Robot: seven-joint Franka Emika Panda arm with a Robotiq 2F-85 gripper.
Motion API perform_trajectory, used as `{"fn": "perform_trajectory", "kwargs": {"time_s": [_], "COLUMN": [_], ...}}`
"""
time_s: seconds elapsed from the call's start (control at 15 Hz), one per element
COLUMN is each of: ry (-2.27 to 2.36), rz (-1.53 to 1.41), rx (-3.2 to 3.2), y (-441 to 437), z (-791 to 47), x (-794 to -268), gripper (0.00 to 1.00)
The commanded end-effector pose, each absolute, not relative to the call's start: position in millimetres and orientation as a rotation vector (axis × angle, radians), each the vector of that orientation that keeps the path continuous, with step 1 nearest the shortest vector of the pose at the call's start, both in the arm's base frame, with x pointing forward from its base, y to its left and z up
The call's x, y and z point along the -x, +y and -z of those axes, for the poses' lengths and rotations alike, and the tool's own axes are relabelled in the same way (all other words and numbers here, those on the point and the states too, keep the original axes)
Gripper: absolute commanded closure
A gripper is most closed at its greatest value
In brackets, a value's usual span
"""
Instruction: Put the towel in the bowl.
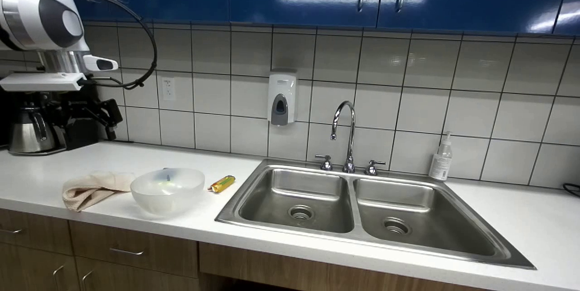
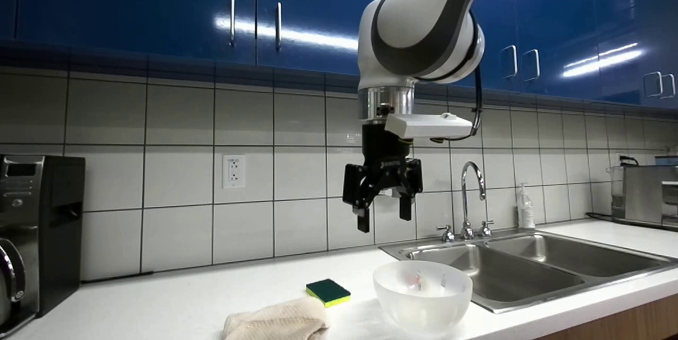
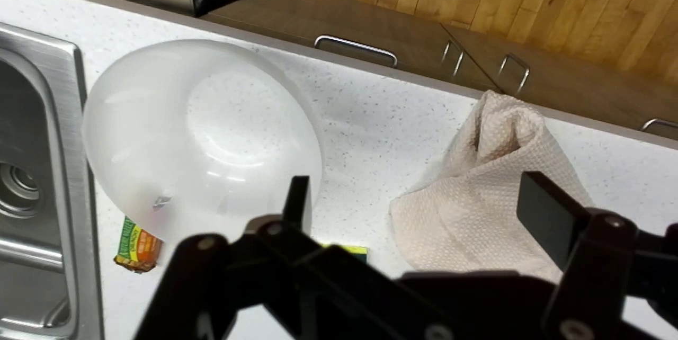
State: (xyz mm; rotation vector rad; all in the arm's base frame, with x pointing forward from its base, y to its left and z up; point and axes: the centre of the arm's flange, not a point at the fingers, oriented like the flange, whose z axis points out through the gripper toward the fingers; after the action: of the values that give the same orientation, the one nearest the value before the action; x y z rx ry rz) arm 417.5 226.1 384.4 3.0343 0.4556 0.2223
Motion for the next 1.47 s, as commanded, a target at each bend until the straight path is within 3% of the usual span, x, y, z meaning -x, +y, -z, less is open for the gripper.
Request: {"fn": "perform_trajectory", "kwargs": {"time_s": [0.0,1.4], "ry": [0.497,0.734], "rz": [-0.198,0.034], "rx": [-3.035,-3.013], "y": [258.9,349.0], "z": [-371.3,-258.7], "x": [-445.9,-508.2], "gripper": [0.00,0.00]}}
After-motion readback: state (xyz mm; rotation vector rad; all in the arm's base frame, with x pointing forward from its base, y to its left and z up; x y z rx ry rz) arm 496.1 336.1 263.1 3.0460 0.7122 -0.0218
